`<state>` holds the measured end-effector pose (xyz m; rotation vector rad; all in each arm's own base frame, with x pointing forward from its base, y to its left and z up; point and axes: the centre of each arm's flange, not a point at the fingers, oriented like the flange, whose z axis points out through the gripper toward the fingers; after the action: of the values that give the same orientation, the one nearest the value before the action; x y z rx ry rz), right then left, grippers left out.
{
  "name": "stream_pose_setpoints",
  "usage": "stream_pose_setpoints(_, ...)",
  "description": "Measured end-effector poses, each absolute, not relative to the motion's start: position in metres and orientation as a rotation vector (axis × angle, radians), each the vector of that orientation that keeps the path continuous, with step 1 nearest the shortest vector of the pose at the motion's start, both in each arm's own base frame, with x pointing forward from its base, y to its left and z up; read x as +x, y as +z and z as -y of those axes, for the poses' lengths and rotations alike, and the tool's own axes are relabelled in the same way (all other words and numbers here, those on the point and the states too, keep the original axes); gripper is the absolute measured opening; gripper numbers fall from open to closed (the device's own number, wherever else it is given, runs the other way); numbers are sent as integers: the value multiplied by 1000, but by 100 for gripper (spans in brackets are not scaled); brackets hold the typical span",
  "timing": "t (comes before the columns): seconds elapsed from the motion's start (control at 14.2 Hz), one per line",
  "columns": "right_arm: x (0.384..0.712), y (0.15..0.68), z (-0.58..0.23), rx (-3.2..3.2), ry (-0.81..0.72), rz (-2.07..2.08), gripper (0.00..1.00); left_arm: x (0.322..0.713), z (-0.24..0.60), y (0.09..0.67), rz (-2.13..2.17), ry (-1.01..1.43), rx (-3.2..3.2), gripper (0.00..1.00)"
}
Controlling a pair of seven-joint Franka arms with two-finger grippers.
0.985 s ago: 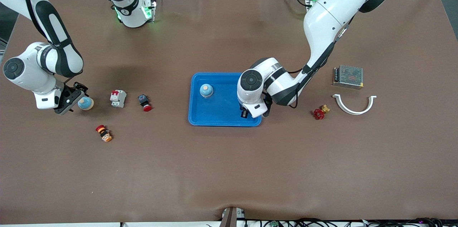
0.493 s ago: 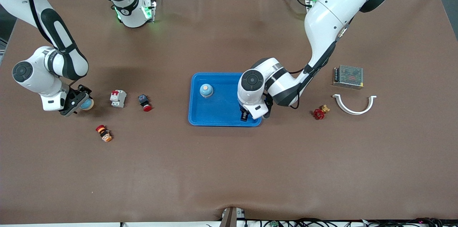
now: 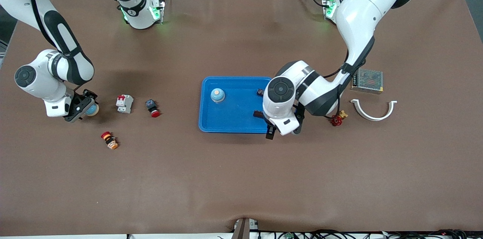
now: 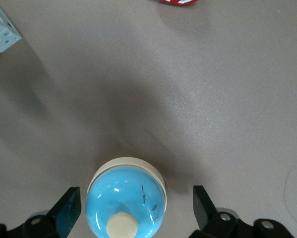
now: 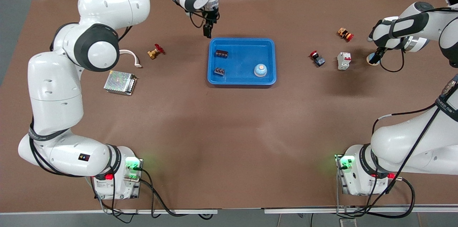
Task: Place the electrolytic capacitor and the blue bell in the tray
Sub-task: 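Release the capacitor in the tray while the right gripper grasps the bell, then carry the second bell toward the tray with the right gripper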
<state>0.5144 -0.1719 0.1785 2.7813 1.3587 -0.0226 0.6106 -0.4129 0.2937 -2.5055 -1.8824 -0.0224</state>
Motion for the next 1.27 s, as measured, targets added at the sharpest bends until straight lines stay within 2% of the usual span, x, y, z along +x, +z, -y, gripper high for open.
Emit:
stream_pose_setpoints(0.07,514,178,172,2781,-23,-1359,96,616,407,305,1875,-28,-2528,100)
stream_pose_setpoints(0.14,514,178,172,2781,-23,-1359,89,622,400,317,1867,-25,-2552,100)
stream_pose_setpoints(0.28,515,180,172,2780,-20,-1358,68,633,381,346,1834,-22,-2614,100)
stream_pose_setpoints(0.35,516,184,172,2779,-16,-1357,66,637,369,361,1790,-29,-2645,100)
stream_pose_setpoints(0.99,525,186,154,2814,4,-1347,65,643,269,479,1252,-99,-2846,100)
stream_pose_setpoints(1.27,556,234,124,2944,-114,-1229,65,637,232,514,1033,-98,-2880,100)
